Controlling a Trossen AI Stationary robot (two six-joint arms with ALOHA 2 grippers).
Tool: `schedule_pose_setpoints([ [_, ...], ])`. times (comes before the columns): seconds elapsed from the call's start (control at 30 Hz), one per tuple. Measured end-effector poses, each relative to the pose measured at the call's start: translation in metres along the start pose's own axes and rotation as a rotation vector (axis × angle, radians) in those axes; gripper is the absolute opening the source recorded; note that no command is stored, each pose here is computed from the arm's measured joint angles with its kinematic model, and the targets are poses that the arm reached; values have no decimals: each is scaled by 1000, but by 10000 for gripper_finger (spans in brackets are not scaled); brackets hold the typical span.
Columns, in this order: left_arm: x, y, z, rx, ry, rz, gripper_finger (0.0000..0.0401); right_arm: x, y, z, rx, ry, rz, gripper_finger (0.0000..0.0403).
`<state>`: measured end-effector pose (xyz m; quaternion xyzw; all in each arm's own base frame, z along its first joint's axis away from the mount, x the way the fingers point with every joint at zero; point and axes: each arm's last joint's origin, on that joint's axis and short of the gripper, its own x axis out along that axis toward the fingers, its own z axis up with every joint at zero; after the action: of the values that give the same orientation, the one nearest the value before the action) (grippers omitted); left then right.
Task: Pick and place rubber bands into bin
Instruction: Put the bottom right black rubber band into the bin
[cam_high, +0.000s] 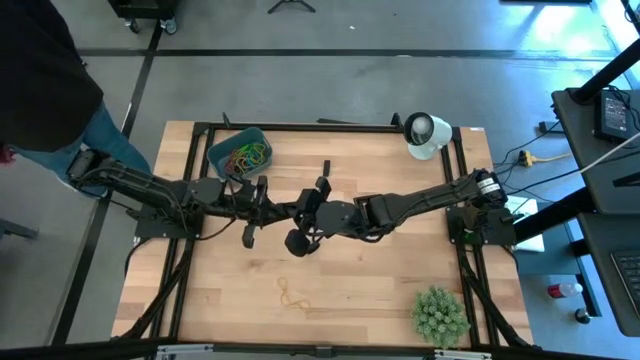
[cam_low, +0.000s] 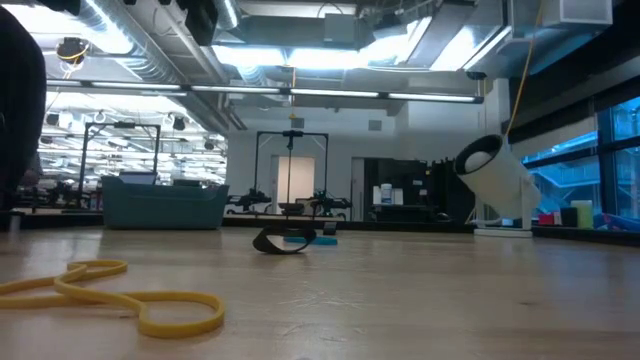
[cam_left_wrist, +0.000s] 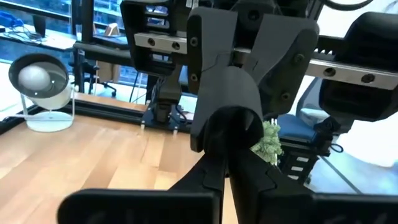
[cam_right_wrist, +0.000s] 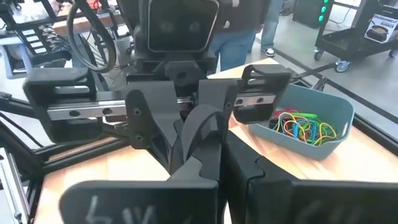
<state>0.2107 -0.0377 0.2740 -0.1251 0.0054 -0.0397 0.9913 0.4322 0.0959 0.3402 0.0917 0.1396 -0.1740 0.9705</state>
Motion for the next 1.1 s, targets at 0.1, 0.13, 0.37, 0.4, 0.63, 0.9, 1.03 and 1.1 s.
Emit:
schedule_pose_setpoints([
  [0.1, 0, 0, -2, 3, 20, 5, 5, 1, 0, -1, -2, 2, 0, 6],
  [0.13, 0, 1, -2, 4, 25, 8, 5, 1, 0, -1, -1, 1, 0, 6],
  [0.37, -8, 12, -3, -42, 98, 77, 5, 2, -2, -4, 22, 27, -15, 48],
  [0.4, -11, 13, -2, -49, 100, 86, 5, 3, -4, -4, 29, 38, -22, 58],
  [0.63, -36, 35, -1, -120, 185, 277, 4, 8, -23, -16, 87, 171, -120, 117],
  [0.9, -76, 93, -12, -234, 374, 758, 4, 5, -35, -28, 172, 294, -220, 129],
  [1.03, -91, 128, -22, -290, 510, 948, 4, 5, -35, -29, 167, 301, -224, 130],
  [1.1, -94, 146, -27, -336, 560, 976, 4, 5, -35, -30, 163, 306, -227, 129],
])
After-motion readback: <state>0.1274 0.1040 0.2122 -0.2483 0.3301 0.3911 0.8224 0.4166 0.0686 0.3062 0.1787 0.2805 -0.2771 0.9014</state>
